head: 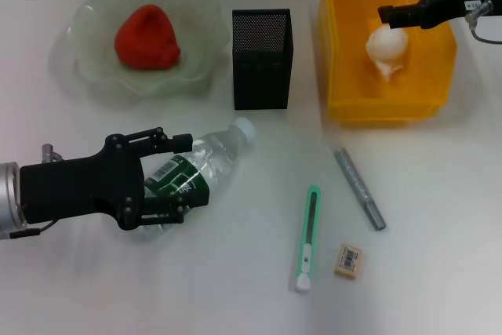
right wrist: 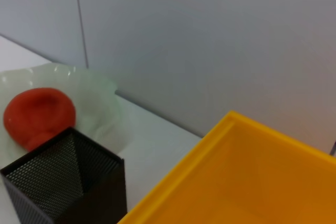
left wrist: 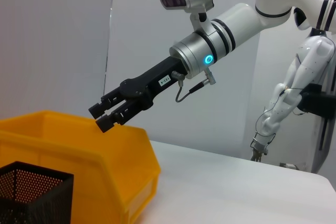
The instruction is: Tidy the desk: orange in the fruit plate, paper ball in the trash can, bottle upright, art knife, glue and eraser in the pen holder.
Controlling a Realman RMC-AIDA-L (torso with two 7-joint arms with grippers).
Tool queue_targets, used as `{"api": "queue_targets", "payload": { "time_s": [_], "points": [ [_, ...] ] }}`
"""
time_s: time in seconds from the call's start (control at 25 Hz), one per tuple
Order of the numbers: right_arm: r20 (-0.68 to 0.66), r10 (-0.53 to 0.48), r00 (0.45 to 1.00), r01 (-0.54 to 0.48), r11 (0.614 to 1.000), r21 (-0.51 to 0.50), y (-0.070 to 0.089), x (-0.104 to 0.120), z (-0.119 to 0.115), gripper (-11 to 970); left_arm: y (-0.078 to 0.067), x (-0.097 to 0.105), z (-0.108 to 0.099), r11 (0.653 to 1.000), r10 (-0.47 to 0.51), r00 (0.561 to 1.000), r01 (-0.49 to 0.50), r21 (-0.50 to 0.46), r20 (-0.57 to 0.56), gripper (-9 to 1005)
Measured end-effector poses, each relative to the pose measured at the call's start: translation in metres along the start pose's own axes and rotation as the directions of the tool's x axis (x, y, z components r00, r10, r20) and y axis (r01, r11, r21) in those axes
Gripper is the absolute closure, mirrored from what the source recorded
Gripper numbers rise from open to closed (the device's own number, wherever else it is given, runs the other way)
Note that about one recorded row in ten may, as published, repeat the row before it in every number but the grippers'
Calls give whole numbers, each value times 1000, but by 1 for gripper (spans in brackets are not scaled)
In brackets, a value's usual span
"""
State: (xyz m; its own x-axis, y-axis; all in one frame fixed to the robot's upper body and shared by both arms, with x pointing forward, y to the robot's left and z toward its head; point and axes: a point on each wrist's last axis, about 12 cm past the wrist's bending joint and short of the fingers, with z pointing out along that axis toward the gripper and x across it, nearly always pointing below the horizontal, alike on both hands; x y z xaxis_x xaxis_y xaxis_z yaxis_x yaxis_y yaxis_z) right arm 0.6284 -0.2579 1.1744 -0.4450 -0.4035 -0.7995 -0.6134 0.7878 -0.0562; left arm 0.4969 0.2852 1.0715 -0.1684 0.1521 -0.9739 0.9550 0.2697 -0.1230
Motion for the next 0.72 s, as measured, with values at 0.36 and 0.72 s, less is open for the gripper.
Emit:
{"api": "queue_targets", "payload": {
  "time_s": [0.36, 0.72],
  "points": [
    [307, 24, 952, 2, 996, -86, 4, 4, -14, 206, 2, -1, 0, 1000, 3, 1000, -2, -11, 8, 188],
    [519, 132, 845, 94, 918, -386, 27, 63, -33, 206, 7, -5, -1, 999, -5, 1000, 6, -35, 16, 188]
  ]
}}
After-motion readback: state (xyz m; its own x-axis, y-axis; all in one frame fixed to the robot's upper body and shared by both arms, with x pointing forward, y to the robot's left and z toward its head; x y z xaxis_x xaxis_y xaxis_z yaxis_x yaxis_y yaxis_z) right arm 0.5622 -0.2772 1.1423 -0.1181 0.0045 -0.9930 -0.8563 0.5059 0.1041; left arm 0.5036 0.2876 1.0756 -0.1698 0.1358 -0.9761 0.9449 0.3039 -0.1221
